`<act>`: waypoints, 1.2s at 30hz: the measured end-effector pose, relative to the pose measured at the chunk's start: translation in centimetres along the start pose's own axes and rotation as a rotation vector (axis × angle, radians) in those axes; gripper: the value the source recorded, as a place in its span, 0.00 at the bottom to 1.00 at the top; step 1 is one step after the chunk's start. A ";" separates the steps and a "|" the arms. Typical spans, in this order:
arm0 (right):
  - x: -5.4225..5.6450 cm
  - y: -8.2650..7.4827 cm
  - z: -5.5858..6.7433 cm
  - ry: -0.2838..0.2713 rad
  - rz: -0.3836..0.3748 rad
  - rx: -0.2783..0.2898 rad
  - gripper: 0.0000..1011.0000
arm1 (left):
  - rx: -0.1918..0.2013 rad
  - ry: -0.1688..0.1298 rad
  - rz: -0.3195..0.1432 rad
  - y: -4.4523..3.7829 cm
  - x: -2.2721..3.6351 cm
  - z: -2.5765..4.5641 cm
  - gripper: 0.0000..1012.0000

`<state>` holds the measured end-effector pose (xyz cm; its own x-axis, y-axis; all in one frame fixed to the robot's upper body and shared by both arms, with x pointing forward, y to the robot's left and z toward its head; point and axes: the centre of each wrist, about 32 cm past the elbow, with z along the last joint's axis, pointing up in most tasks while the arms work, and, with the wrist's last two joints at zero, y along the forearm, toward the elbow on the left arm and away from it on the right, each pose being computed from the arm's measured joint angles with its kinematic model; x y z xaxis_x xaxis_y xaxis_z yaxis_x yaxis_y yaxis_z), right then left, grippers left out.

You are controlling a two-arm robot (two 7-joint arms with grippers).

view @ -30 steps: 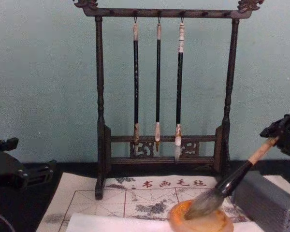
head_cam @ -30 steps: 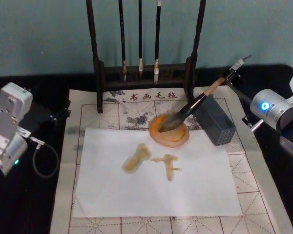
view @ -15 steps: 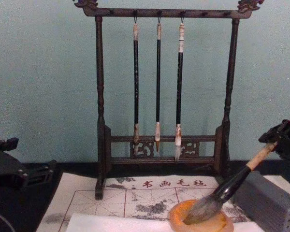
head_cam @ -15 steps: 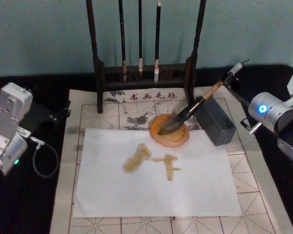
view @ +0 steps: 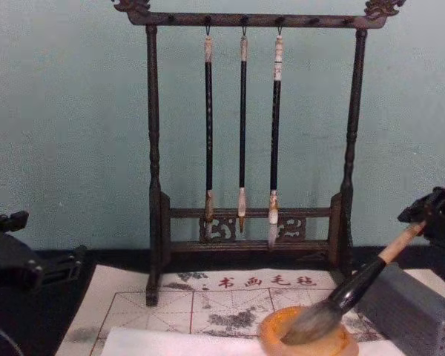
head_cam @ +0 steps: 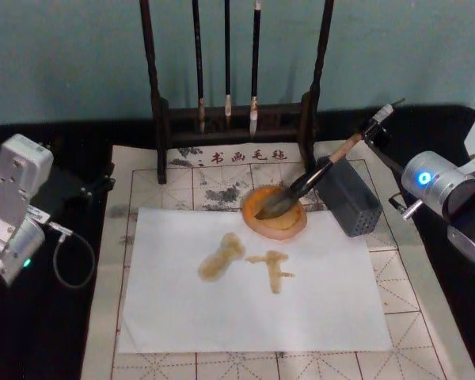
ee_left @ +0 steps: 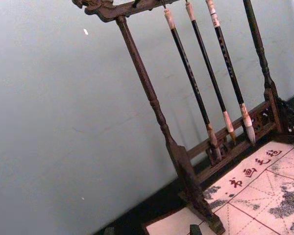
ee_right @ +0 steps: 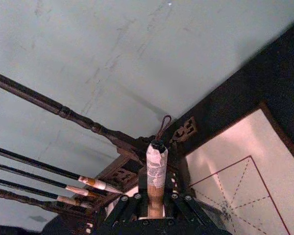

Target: Pick up the brush from the inkstone, write on the paper, then place the brush back to its original position.

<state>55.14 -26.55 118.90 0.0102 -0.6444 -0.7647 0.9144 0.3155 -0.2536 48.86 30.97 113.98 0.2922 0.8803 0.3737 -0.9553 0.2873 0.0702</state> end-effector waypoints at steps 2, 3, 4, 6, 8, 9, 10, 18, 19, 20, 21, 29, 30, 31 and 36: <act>0.0 0.0 0.0 0.001 -0.002 0.000 0.19 | 0.000 0.000 0.000 0.00 0.00 0.00 0.99; 0.0 0.0 0.0 0.001 -0.003 0.000 0.19 | 0.000 0.000 0.000 0.00 0.00 0.00 0.99; 0.0 0.0 0.0 0.001 -0.003 0.000 0.19 | 0.000 0.000 0.000 0.00 0.00 0.00 0.99; 0.0 0.0 0.0 0.000 -0.005 0.000 0.19 | 0.000 0.000 0.000 0.00 0.00 0.00 0.99; 0.0 0.0 0.0 -0.001 -0.008 0.001 0.19 | 0.000 0.000 0.000 0.00 0.00 0.00 0.99; -0.1 0.0 0.0 -0.004 -0.010 0.002 0.19 | 0.000 0.000 0.000 0.00 0.00 0.00 0.99; -0.1 0.0 0.0 -0.005 -0.012 0.002 0.19 | 0.000 0.000 0.000 0.00 0.00 0.00 0.99; -0.1 0.0 0.0 -0.003 -0.010 0.003 0.19 | 0.000 0.000 0.000 0.00 0.00 0.00 0.99; -0.1 0.0 0.0 -0.003 -0.010 0.003 0.19 | 0.000 0.000 0.000 0.00 0.00 0.00 0.99; -0.1 0.0 0.0 -0.003 -0.010 0.003 0.19 | 0.000 0.000 0.000 0.00 0.00 0.00 0.99; -0.1 0.0 0.0 -0.003 -0.009 0.003 0.19 | 0.000 0.000 0.000 0.00 0.00 0.00 0.99; -0.1 0.0 0.0 -0.002 -0.008 0.002 0.27 | 0.000 0.000 0.000 0.00 0.00 0.00 0.99; -0.1 0.0 0.0 -0.002 -0.008 0.002 0.32 | 0.000 0.000 0.000 0.00 0.00 0.00 0.99; -0.1 0.0 0.0 -0.002 -0.008 0.002 0.32 | 0.000 0.000 0.000 0.00 0.00 0.00 0.99; -0.1 0.0 0.0 -0.002 -0.007 0.002 0.49 | 0.000 0.000 0.000 0.00 0.00 0.00 0.99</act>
<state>55.15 -26.47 118.98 0.0042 -0.6479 -0.7617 0.9152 0.3095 -0.2582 48.86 30.97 113.98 0.2923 0.8803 0.3737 -0.9552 0.2873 0.0703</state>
